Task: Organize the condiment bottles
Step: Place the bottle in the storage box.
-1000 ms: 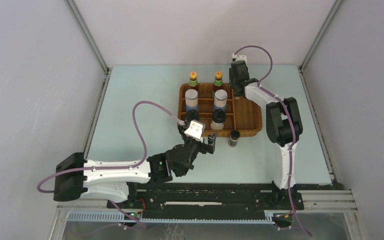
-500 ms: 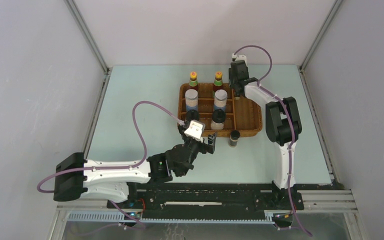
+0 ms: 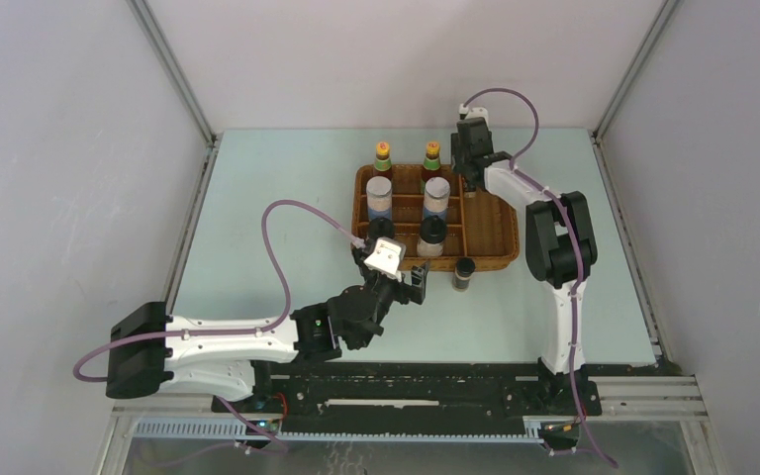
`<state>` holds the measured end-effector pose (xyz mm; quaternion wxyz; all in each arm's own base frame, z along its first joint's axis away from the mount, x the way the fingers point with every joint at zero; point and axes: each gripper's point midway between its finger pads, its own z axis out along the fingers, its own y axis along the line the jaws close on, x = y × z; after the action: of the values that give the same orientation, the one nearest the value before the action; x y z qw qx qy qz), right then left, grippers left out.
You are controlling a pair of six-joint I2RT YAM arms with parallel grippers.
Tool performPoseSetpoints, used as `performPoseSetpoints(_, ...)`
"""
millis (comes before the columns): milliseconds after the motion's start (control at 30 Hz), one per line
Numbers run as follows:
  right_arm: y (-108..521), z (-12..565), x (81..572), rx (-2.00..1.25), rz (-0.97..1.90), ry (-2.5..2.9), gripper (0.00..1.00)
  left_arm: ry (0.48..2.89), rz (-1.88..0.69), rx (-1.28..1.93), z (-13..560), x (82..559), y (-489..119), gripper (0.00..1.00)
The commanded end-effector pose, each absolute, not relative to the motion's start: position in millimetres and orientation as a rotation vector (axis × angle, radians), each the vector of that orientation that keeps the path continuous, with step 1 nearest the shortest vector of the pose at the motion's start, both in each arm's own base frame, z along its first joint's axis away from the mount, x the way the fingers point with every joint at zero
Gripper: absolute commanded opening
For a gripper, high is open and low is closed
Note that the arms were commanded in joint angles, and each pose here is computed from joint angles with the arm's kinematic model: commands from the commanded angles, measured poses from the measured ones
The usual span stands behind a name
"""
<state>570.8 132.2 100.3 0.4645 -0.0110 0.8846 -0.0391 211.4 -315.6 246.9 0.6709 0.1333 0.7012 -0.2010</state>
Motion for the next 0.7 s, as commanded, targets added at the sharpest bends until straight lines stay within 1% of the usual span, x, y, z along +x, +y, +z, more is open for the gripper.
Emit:
performPoseSetpoints(0, 134.6, 119.1, 584.4, 0.001, -0.066, 2.129, 0.57, 1.537, -0.512, 0.218, 274.6, 214.7, -318.4, 0.85)
performPoseSetpoints(200, 133.4, 123.0, 588.9, 0.000, -0.063, 2.124, 0.57, 1.538, -0.513, 0.220, 274.1, 214.6, -319.8, 0.85)
performPoseSetpoints(367, 132.8, 123.0, 592.2, -0.003, -0.062, 2.126, 0.54, 1.539, -0.515, 0.220, 273.0, 214.6, -320.2, 0.84)
performPoseSetpoints(667, 132.5, 120.6, 592.8, -0.002, -0.048, 2.135, 0.42, 1.542, -0.510, 0.219, 270.8, 215.5, -320.2, 0.85)
